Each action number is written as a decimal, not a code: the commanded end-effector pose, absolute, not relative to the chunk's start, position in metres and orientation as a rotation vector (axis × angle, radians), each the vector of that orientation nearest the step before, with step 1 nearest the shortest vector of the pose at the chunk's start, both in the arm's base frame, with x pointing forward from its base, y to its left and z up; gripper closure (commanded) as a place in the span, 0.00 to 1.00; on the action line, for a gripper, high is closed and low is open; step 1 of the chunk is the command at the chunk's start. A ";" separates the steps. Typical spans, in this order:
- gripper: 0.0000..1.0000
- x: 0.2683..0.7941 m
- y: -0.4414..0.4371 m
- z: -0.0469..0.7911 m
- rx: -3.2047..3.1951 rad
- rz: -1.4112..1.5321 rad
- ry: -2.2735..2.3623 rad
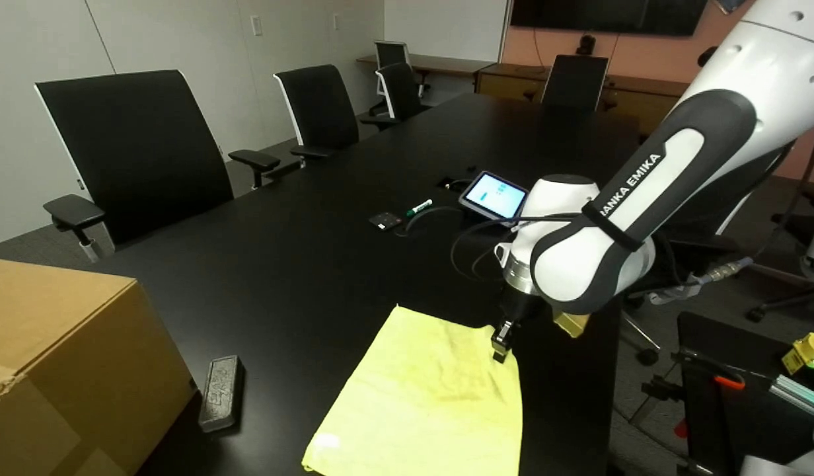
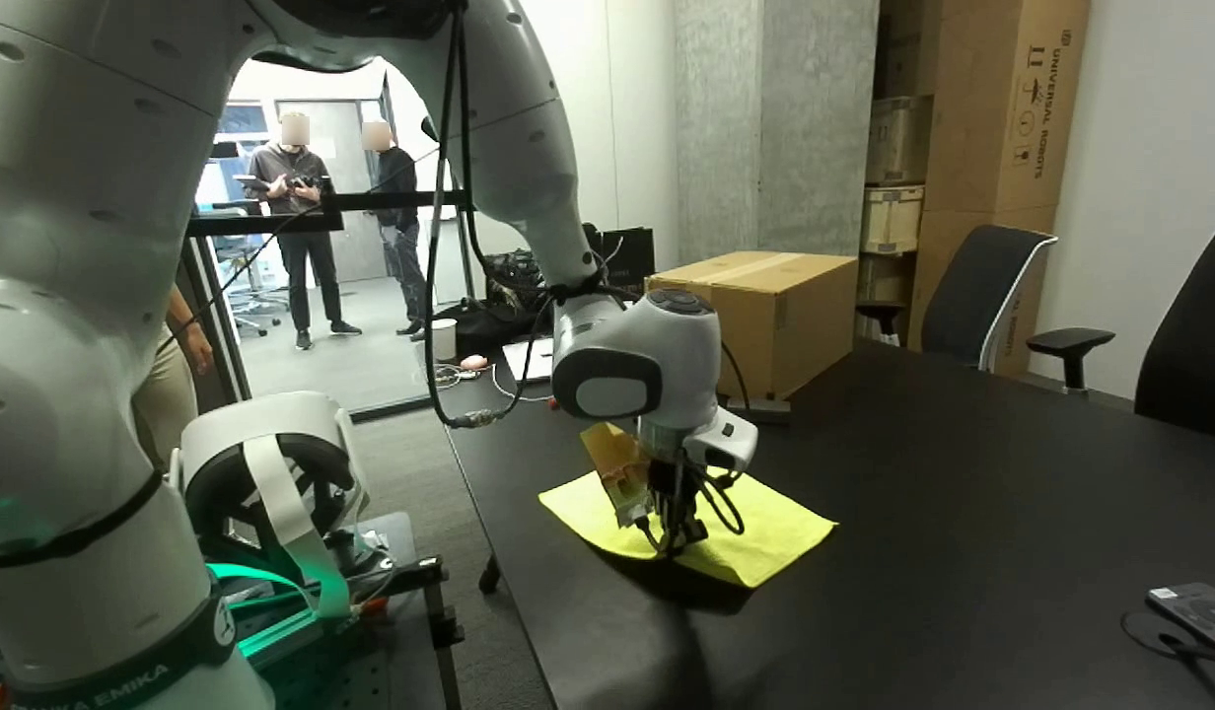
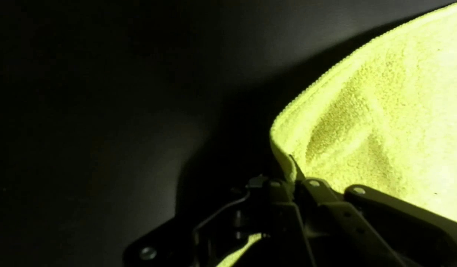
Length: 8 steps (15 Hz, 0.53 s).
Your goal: Fold the cloth
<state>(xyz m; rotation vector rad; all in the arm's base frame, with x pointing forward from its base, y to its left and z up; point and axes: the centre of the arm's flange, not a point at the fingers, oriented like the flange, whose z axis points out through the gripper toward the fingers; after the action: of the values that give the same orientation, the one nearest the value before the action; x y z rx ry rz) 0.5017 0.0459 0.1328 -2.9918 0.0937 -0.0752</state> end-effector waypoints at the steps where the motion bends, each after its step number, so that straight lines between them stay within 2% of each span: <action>1: 0.97 0.519 0.051 0.161 -2.943 -0.051 -0.046; 8: 0.96 0.599 0.063 0.193 -2.881 0.076 -0.225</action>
<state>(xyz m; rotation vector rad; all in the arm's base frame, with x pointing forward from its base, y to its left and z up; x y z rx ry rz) 0.5524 0.0567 0.1839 -2.9154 -0.1469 0.0175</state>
